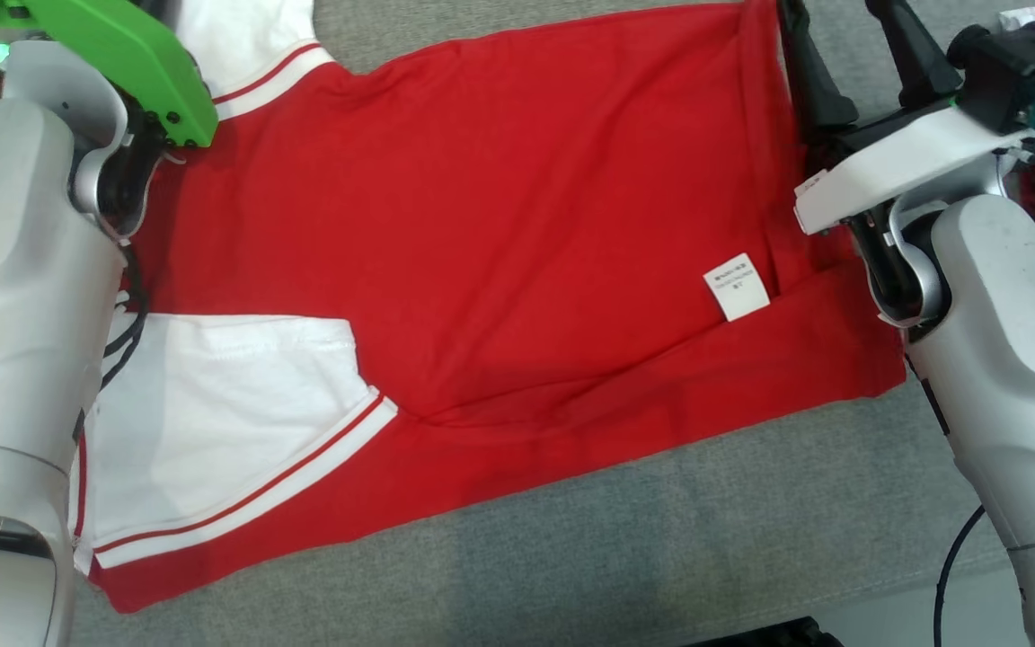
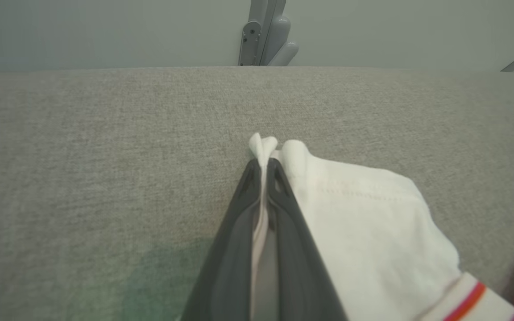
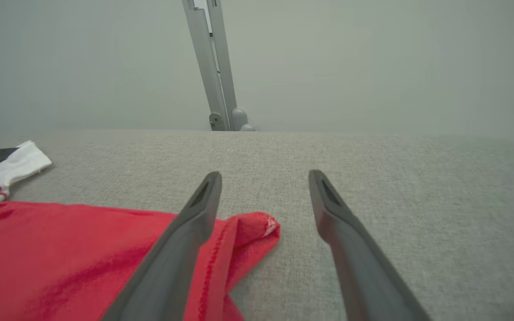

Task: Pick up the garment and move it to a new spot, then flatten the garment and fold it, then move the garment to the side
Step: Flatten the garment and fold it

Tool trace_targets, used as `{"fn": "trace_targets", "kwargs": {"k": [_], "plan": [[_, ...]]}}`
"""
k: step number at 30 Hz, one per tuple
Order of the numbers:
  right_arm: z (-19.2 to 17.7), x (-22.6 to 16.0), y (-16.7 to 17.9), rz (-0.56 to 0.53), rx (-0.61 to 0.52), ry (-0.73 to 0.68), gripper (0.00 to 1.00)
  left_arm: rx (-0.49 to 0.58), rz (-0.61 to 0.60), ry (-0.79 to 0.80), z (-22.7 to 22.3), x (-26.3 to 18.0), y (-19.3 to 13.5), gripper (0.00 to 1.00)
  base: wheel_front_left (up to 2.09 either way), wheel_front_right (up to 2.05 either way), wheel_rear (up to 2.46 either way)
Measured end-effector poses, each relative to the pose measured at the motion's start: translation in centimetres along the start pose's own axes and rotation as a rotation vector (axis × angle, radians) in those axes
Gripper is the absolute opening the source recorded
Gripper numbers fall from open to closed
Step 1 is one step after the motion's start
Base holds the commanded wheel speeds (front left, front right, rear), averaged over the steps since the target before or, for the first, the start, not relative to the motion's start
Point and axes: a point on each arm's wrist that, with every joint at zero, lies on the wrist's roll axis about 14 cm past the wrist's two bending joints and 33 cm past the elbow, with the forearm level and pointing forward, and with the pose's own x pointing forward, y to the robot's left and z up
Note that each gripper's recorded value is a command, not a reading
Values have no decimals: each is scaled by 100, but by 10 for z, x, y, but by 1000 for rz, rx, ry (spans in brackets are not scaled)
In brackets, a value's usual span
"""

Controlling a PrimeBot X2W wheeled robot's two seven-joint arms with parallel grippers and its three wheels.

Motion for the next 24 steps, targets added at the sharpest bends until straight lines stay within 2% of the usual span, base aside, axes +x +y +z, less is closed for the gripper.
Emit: {"fn": "trace_targets", "kwargs": {"k": [5,8,10,11,16,24], "plan": [[-42,9,10,39,37,160,100,16,11,-14,1,-7,9,0,0,0,0],[-53,13,14,66,42,227,100,12,17,-21,1,-9,13,0,0,0,0],[-56,16,15,80,41,261,29,12,17,-26,1,-10,15,0,0,0,0],[-55,17,14,83,37,268,0,11,17,-28,1,-10,15,0,0,0,0],[-40,25,10,92,44,283,0,25,17,-77,14,-12,16,0,0,0,0],[4,40,8,118,74,197,0,48,1,-246,66,-23,13,0,0,0,0]]}}
